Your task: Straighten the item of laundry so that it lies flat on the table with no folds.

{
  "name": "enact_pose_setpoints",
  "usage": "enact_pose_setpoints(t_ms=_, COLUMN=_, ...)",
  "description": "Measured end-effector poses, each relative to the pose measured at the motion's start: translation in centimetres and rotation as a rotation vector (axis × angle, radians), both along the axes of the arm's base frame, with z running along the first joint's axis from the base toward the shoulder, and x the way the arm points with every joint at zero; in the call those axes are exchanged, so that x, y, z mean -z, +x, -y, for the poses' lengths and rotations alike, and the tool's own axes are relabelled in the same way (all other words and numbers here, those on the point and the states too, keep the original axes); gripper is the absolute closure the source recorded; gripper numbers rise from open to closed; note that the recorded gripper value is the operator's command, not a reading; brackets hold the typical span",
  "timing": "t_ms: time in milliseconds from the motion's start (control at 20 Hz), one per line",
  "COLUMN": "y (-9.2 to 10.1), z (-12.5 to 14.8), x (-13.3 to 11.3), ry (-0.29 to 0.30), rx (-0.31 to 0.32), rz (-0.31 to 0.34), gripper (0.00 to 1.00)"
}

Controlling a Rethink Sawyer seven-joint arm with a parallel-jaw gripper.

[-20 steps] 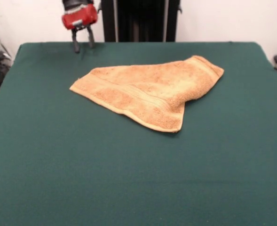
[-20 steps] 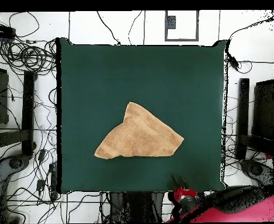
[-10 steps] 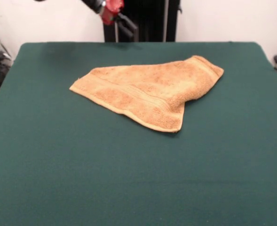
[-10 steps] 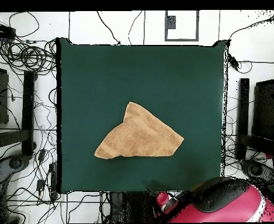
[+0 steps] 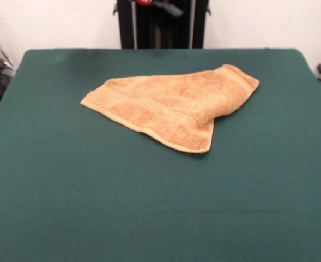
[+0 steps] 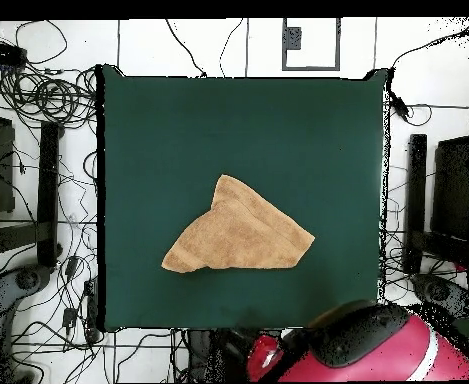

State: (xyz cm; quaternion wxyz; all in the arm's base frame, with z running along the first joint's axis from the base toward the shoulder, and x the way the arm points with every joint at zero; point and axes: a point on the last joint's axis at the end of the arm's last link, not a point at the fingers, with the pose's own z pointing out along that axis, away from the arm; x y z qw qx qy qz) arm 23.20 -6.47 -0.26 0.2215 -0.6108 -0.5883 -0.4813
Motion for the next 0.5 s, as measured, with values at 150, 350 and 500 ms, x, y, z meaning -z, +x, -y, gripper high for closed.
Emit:
enact_pose_setpoints(t_ms=150, y=-0.8, z=-2.2, x=-2.0, ry=0.090, rx=0.035, rz=-0.018, gripper=0.00)
enact_pose_setpoints(t_ms=350, y=0.2, z=-4.1, x=-3.9, ry=0.214, rx=0.152, rz=0.014, gripper=0.00)
enact_pose_setpoints(t_ms=500, y=2.6, z=-4.9, x=-5.6, ry=0.374, rx=0.298, rz=0.103, gripper=0.00)
